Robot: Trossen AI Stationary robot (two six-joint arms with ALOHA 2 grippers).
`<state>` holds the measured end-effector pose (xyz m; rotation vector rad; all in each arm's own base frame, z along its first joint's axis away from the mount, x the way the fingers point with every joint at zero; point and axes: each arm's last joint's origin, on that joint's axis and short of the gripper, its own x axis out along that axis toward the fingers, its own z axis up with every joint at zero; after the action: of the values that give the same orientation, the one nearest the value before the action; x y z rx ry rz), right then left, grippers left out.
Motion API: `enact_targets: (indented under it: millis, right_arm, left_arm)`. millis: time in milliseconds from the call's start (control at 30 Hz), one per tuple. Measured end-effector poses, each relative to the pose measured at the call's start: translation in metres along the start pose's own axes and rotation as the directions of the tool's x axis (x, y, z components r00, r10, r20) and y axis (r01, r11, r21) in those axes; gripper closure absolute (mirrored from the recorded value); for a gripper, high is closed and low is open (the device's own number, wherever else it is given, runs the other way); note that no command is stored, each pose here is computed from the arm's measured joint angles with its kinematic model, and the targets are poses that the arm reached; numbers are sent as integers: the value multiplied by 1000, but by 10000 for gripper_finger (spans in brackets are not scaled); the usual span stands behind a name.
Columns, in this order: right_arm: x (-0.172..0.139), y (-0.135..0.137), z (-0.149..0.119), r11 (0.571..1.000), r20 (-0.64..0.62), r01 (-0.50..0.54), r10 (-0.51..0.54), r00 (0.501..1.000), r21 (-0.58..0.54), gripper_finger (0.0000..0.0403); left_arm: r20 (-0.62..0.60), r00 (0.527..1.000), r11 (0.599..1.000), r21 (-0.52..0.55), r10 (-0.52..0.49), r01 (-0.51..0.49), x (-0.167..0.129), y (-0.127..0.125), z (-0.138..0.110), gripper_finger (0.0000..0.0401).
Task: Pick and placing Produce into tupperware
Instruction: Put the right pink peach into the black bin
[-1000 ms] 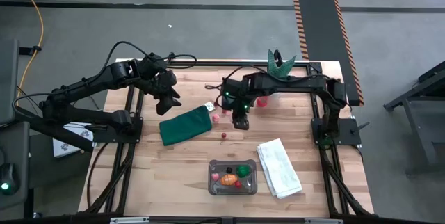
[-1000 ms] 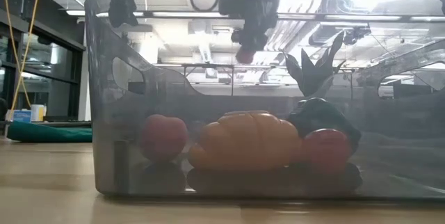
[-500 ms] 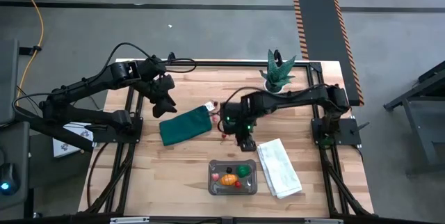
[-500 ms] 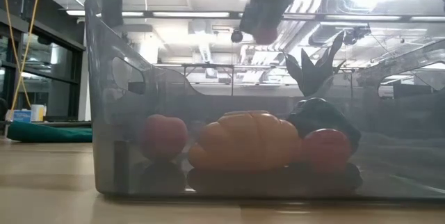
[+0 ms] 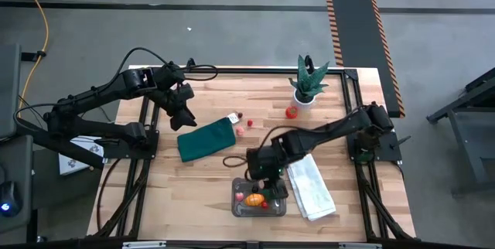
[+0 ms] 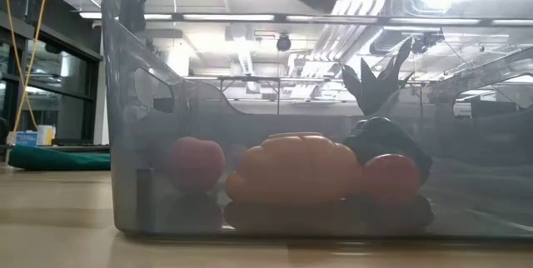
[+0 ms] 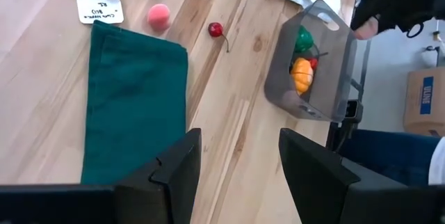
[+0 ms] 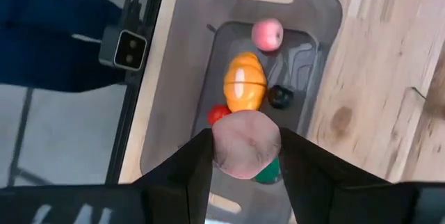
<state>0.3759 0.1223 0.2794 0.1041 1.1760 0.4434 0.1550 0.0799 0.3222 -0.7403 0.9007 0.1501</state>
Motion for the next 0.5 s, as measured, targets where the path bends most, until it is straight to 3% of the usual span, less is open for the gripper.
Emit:
enact_targets:
  millis: [500]
  right_arm:
    - [14, 49, -5, 981, 61, 163, -170, 984, 105, 263]
  left_arm:
    - [6, 1000, 998, -56, 28, -28, 0, 1, 0, 220]
